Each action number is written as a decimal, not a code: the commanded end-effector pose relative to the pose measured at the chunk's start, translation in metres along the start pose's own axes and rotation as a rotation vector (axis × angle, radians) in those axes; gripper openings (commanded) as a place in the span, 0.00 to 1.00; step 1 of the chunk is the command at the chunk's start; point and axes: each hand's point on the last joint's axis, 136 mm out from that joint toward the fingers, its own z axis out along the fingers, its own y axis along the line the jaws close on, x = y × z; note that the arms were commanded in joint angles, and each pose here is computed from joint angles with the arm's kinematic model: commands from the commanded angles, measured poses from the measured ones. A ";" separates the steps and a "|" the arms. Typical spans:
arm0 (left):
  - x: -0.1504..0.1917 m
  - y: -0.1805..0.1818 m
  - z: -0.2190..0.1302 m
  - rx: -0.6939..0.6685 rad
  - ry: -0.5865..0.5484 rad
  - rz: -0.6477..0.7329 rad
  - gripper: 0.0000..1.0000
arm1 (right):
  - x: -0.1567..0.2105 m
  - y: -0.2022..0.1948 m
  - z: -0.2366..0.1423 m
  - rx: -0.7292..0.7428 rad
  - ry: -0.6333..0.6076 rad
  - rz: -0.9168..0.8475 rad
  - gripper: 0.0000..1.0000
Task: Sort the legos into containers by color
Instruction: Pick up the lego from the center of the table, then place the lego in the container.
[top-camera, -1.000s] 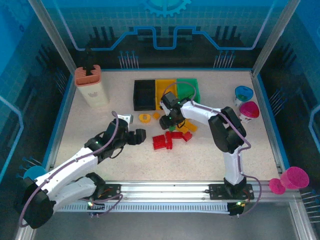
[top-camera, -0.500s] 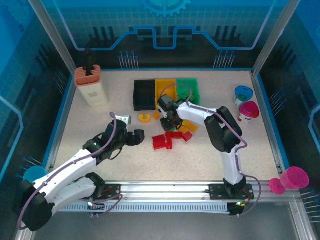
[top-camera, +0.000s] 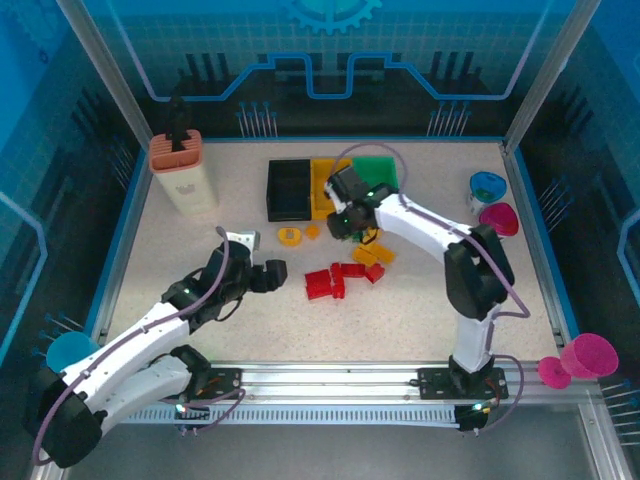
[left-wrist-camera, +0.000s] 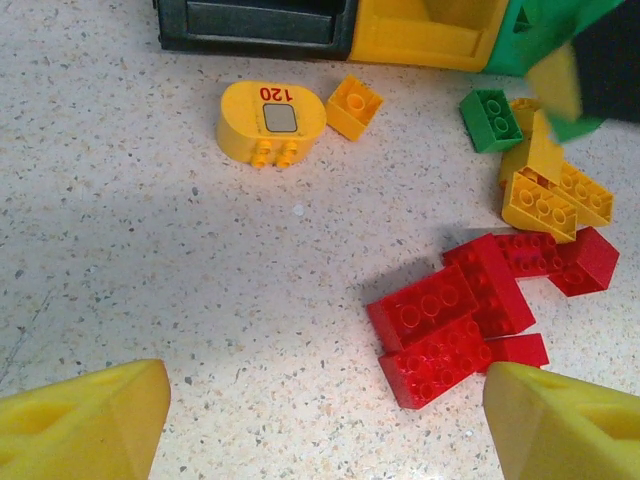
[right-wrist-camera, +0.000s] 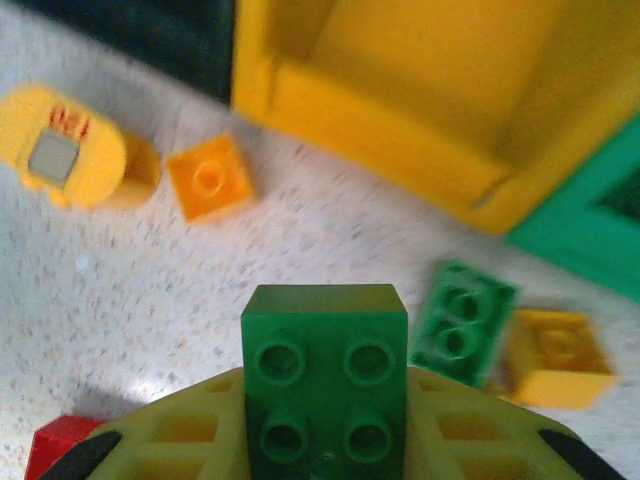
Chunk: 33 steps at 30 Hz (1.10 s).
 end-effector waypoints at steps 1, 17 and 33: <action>0.010 0.010 -0.001 -0.025 0.009 -0.010 0.82 | -0.025 -0.039 -0.023 0.040 -0.085 0.102 0.30; 0.018 0.016 -0.005 -0.027 0.009 -0.040 0.82 | -0.083 -0.135 0.001 0.142 -0.086 0.276 0.37; 0.011 0.010 -0.007 0.000 -0.014 -0.040 0.81 | -0.052 -0.084 -0.025 0.097 -0.129 0.190 0.63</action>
